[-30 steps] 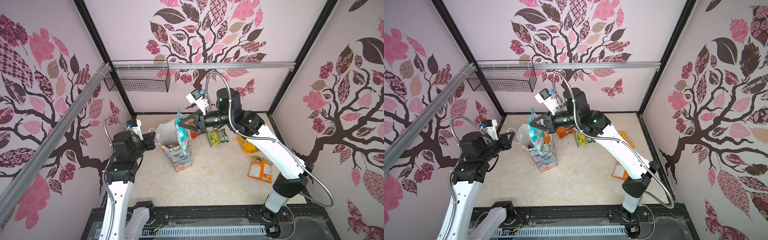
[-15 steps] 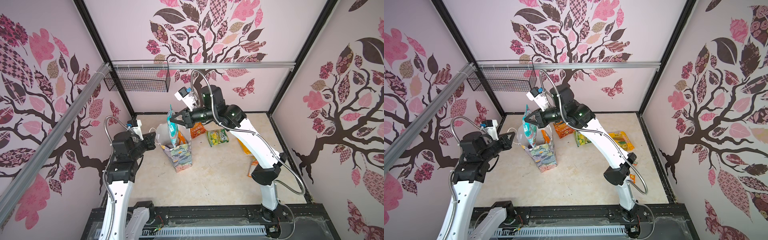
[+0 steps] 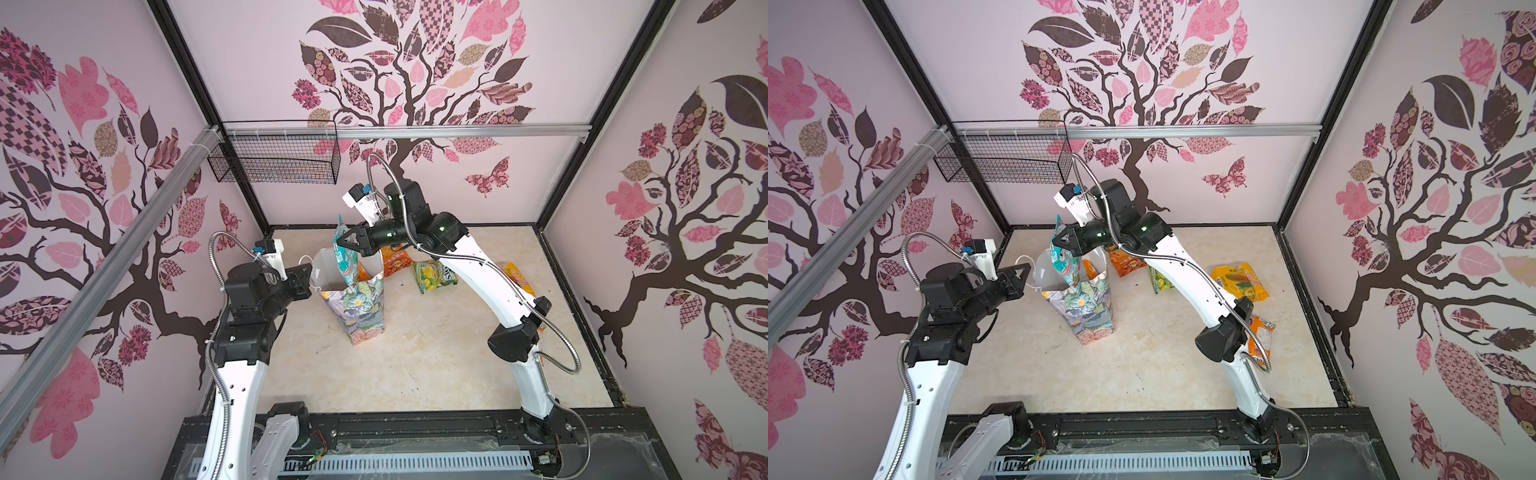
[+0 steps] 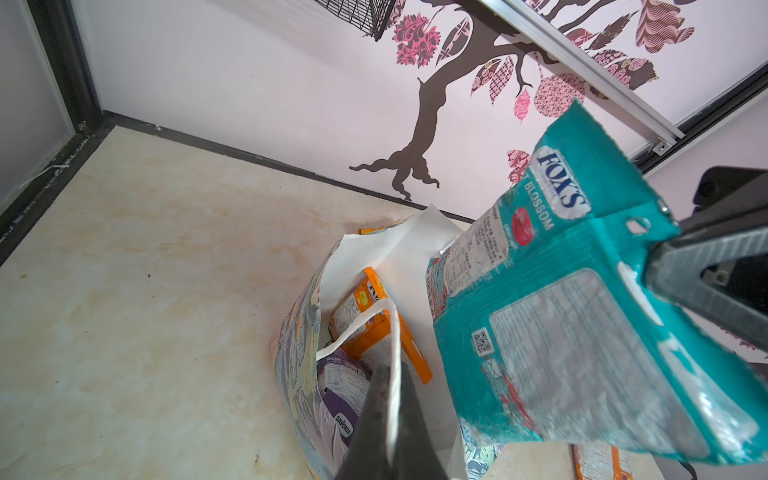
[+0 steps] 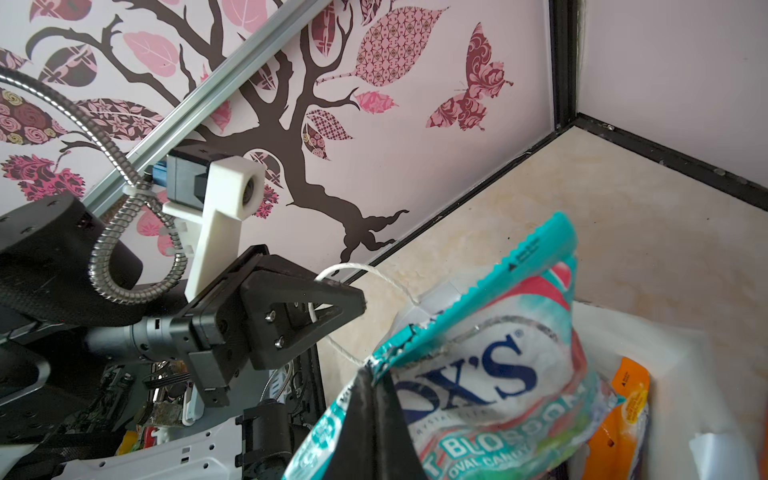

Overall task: Place the snacks into the paper bag
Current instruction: 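Lower the teal packet toward the bag opening held by the left gripper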

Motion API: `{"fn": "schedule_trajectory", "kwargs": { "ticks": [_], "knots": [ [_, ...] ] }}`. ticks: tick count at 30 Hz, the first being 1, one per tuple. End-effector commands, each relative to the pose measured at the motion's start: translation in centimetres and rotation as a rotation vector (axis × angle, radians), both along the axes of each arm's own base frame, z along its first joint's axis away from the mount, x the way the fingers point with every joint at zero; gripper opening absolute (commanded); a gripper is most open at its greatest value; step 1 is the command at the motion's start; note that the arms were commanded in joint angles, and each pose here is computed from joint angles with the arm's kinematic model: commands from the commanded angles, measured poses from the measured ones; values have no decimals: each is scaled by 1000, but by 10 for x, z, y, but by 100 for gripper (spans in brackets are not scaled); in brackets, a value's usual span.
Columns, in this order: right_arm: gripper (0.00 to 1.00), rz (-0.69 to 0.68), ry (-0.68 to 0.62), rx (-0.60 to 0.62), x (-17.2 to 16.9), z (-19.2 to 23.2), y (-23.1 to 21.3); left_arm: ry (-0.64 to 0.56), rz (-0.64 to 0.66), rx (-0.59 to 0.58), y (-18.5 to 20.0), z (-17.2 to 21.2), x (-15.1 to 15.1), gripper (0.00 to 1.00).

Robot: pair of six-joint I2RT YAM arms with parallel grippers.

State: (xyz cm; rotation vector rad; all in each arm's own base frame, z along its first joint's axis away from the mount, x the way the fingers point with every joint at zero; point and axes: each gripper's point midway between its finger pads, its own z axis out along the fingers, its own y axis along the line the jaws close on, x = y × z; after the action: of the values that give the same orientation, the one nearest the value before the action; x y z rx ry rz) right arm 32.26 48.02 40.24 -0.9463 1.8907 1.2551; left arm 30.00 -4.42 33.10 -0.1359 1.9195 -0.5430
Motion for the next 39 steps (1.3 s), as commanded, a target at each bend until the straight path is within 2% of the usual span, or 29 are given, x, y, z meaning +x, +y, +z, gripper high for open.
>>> {"fn": "schedule_trajectory", "kwargs": {
  "ticks": [1,13,19,24,27,32,35,39],
  "knots": [
    [0,12,-71,76,4,21,9,-1,-3,-3,0,-5,0,0],
    [0,8,-23,36,9,-1,14,-1,2,-1,1,-5,0,0],
    [0,55,0,-41,-9,-21,15,-2,2,-2,1,-5,1,0],
    [0,116,32,-50,-26,-24,17,-1,0,-2,1,-5,1,0],
    [0,75,-26,-27,-20,-8,14,-1,1,-1,1,-5,1,0],
    [0,-29,-154,94,-11,54,3,4,3,1,1,-6,1,0],
    [0,-86,-202,120,-3,65,-2,1,4,1,2,-6,1,0],
    [0,-89,-209,128,2,63,2,0,5,1,2,-6,1,0]
  ]
}}
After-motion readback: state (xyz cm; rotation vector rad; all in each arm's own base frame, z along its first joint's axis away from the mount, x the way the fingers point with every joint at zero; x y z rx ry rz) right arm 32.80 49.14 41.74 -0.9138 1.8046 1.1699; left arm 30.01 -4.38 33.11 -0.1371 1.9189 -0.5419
